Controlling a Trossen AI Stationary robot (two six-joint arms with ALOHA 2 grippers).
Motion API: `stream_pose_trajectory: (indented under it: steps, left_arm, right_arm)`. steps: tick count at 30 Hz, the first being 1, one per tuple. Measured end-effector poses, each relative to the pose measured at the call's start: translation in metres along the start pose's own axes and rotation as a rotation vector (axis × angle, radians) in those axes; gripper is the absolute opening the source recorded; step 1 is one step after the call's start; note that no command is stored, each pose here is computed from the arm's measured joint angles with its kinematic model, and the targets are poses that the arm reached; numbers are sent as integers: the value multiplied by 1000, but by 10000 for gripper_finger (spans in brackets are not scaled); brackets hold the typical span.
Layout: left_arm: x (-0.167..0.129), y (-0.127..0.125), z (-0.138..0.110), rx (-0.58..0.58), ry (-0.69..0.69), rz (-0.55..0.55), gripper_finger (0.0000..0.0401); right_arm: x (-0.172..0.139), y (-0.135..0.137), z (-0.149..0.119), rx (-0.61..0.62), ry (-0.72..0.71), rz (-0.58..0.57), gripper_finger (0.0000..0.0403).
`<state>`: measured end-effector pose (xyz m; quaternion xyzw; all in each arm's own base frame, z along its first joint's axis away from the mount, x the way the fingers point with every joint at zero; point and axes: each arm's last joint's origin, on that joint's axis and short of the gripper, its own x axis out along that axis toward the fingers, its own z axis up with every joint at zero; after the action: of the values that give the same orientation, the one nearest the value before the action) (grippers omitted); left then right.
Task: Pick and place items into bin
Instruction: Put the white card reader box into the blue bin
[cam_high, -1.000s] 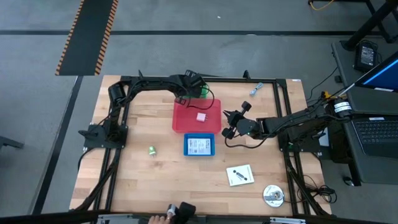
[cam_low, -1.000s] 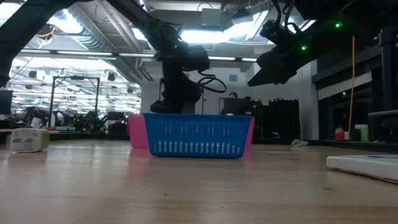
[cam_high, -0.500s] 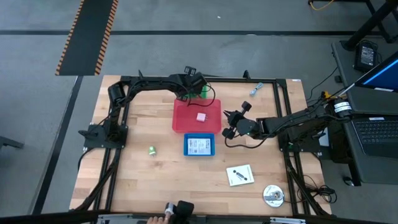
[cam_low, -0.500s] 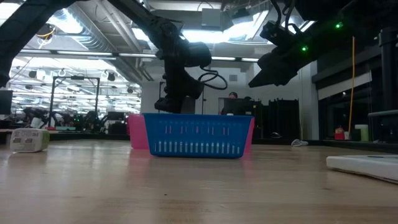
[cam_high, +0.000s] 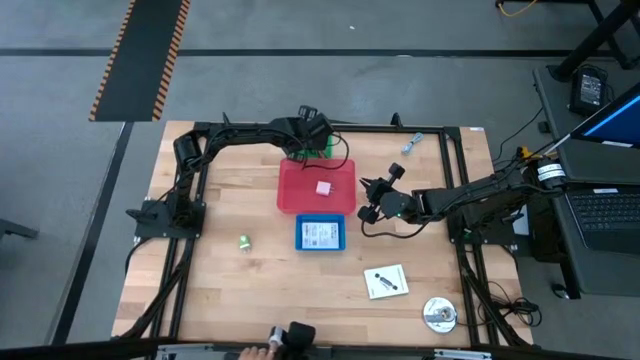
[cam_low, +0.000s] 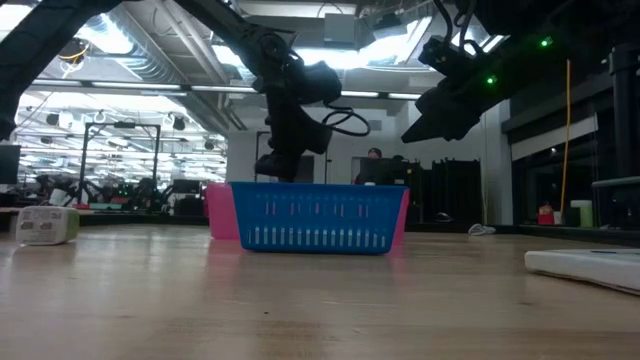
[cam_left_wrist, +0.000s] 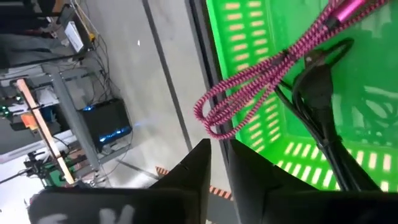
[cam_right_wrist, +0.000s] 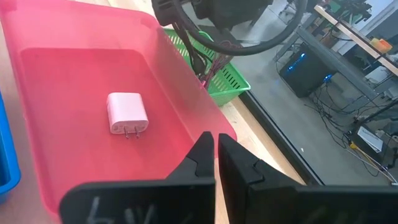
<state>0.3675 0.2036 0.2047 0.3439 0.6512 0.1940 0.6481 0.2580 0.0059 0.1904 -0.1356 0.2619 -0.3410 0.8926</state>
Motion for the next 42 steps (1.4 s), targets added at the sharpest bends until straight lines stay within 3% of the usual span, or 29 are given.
stream_pose_trajectory:
  steps: [9,15,19,25,29,36,42]
  left_arm:
    - [0,-4,4,-9,-128,-116,4]
    - [-6,-2,1,-40,-145,-144,2]
    - [-27,5,-6,-139,-240,-230,2]
    - [-74,30,-28,-316,-496,-341,2]
    - [-99,32,-49,-386,-619,-374,1]
    - [-114,-7,-83,-459,-753,-345,1]
    - [-129,-48,-109,-479,-1014,-292,2]
  right_arm:
    - [0,0,0,0,0,0,5]
    - [0,0,0,0,1,1,5]
    - [0,0,0,0,0,22,4]
    - [12,-5,1,46,5,234,1]
    - [21,-16,0,47,13,207,0]
    - [29,-26,2,13,-6,168,0]
    - [37,-37,3,22,-11,122,0]
